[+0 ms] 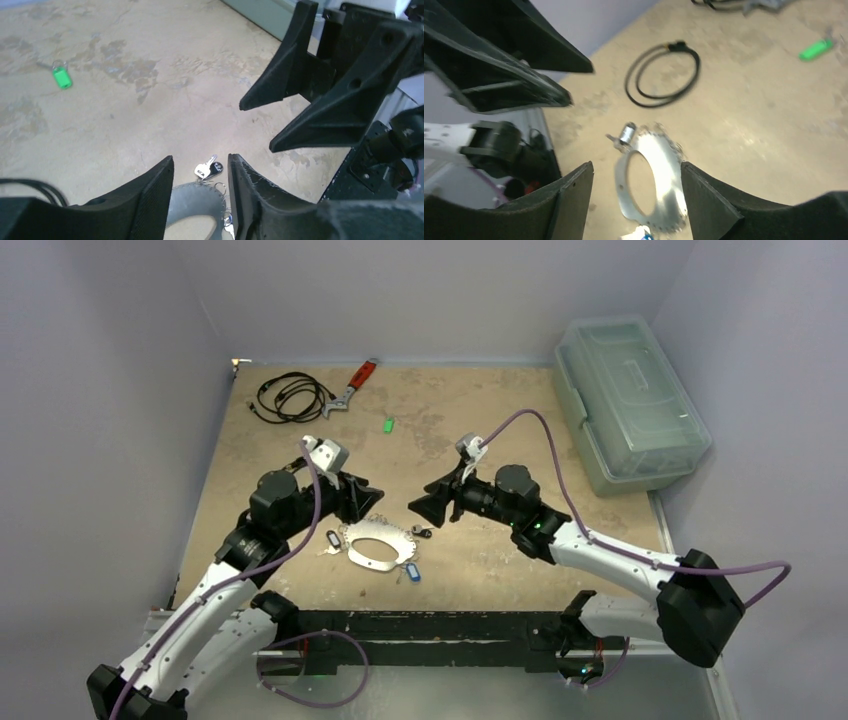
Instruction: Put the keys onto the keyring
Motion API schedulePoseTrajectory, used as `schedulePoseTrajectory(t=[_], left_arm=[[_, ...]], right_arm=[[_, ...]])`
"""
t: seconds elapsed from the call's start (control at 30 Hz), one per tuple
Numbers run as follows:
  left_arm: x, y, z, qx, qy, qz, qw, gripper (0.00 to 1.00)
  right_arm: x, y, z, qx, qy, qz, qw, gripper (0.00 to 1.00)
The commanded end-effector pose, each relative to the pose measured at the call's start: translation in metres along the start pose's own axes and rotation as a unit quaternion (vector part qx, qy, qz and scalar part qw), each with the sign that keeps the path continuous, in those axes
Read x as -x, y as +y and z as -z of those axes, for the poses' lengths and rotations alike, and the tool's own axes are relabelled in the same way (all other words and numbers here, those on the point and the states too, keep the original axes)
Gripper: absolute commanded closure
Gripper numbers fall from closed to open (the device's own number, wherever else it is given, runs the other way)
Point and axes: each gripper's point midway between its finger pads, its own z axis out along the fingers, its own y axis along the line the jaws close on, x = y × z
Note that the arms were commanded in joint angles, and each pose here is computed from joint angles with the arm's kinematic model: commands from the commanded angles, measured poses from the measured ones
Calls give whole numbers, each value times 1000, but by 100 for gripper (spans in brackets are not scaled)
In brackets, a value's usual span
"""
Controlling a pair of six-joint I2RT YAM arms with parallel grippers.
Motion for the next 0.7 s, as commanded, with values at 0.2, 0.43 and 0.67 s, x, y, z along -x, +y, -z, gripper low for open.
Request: schedulePoseTrajectory(t=[0.2,0.43,0.67], left_arm=[[-11,63,-2,178,35,36,983,45],[-53,86,-12,236,119,49,963,44],[-65,76,-22,260,137,106,950,45]], right_arm=[[-34,-59,-16,-147,126,26,981,28],[-31,-79,-18,-203,135,29,969,27],[-45,-70,-24,-154,150,43,976,33]])
